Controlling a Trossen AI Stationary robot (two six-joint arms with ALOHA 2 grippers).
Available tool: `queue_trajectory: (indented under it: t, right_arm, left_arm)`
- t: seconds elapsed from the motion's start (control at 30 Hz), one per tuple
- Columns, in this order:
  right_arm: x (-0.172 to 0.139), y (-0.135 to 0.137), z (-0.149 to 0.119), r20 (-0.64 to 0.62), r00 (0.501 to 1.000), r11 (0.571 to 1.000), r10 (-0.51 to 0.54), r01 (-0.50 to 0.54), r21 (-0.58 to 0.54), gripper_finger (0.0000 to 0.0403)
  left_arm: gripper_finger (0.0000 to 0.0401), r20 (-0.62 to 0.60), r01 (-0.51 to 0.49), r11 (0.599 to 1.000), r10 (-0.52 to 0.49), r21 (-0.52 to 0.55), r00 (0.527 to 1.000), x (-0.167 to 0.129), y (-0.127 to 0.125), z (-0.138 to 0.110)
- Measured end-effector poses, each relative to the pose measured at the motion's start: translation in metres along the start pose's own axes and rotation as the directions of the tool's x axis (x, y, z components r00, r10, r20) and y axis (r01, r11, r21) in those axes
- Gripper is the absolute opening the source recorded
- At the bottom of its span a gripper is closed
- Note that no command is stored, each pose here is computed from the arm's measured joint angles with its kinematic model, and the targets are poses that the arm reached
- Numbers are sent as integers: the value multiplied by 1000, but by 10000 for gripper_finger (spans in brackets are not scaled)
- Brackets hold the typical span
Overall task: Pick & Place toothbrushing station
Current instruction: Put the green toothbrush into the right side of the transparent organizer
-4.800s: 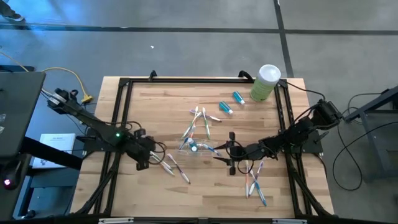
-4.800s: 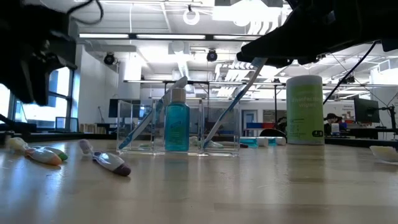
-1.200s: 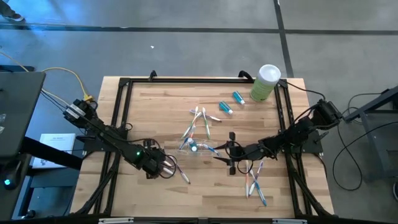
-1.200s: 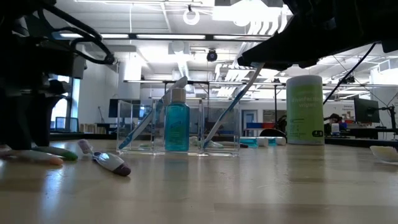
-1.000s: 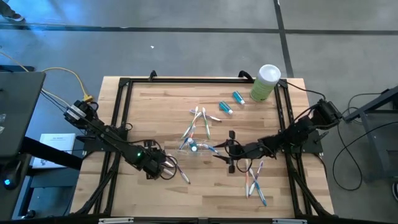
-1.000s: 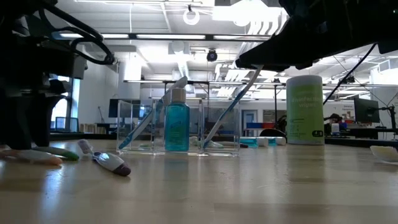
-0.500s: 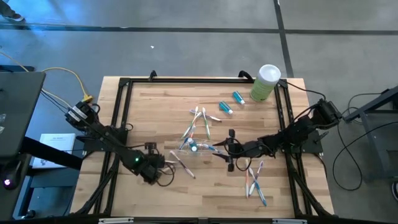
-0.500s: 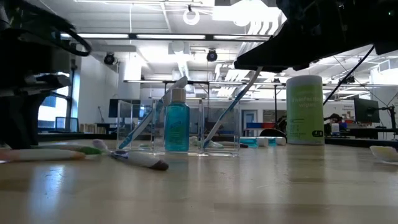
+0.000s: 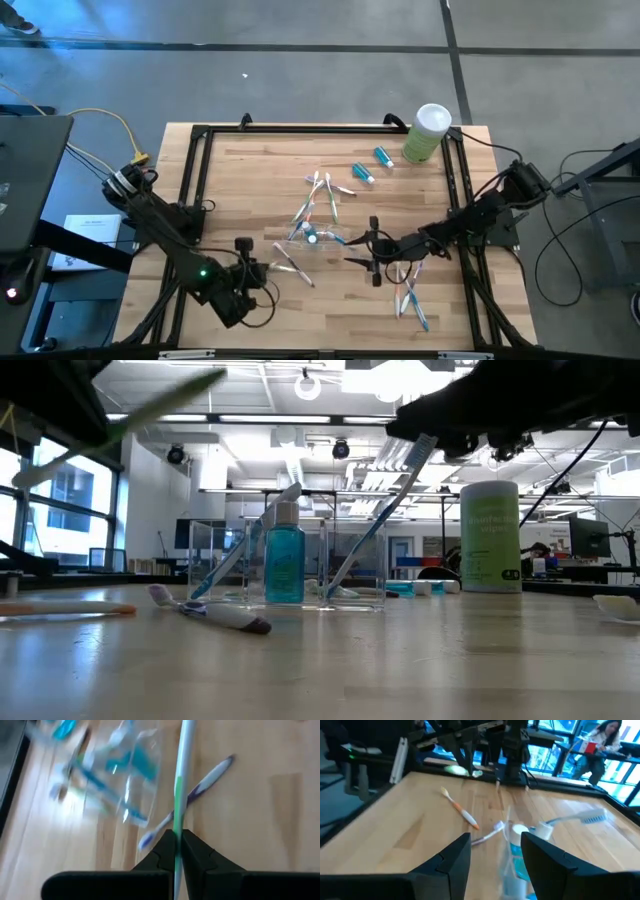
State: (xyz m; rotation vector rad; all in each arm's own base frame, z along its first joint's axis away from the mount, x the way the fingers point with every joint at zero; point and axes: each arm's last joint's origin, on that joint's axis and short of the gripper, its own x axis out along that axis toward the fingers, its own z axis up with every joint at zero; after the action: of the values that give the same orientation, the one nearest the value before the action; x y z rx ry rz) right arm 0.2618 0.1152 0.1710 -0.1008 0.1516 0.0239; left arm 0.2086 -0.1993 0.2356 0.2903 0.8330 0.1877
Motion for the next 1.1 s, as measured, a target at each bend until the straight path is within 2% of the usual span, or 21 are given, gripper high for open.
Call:
queue_trajectory:
  t: [0.1, 0.17, 0.2, 0.23, 0.3, 0.4, 0.47, 0.5, 0.53, 0.67, 0.77, 0.93, 1.1]
  right_arm:
    - [-1, 2, 4, 44, 999, 998, 9, -12, 66, 166]
    - [-2, 2, 12, 117, 993, 976, 19, -44, 215, 166]
    - [-2, 2, 15, 144, 989, 956, 39, -78, 281, 166]
    - [-2, 2, 17, 164, 984, 934, 66, -119, 336, 166]
    - [-2, 2, 20, 197, 971, 883, 137, -210, 419, 166]
    - [-1, 4, 25, 236, 944, 812, 232, -322, 487, 166]
    - [1, 4, 26, 222, 939, 797, 262, -341, 499, 166]
    - [3, 5, 27, 216, 939, 797, 269, -343, 497, 166]
    - [4, 6, 29, 210, 940, 799, 270, -340, 496, 166]
    - [11, 7, 27, 124, 956, 820, 267, -293, 492, 166]
    - [16, 8, 26, 100, 962, 830, 256, -271, 488, 166]
    - [28, 10, 26, 89, 975, 865, 204, -222, 450, 167]
    - [38, 11, 28, 96, 958, 843, 270, -284, 457, 182]
  left_arm:
    - [4, 105, 0, 971, -26, 238, 994, -6, -11, 6]
    - [4, 180, -49, 911, -28, 408, 983, -7, -21, 9]
    - [4, 215, -81, 867, -30, 491, 976, -7, -27, 11]
    - [4, 246, -116, 815, -33, 568, 969, -7, -32, 13]
    - [4, 304, -206, 678, -26, 705, 952, -3, -44, 16]
    - [5, 355, -323, 422, 5, 847, 935, 9, -62, 16]
    - [5, 385, -382, 271, 42, 884, 922, 22, -72, 18]
    - [6, 400, -405, 216, 65, 889, 914, 30, -75, 20]
    - [6, 417, -425, 180, 81, 887, 905, 37, -78, 22]
    - [6, 449, -450, 87, 35, 889, 893, 53, -81, 33]
    - [6, 460, -459, 38, -21, 888, 888, 55, -80, 38]
    - [7, 475, -475, 16, -34, 880, 879, 58, -74, 47]
    - [7, 475, -476, -18, -32, 879, 879, 63, -66, 57]
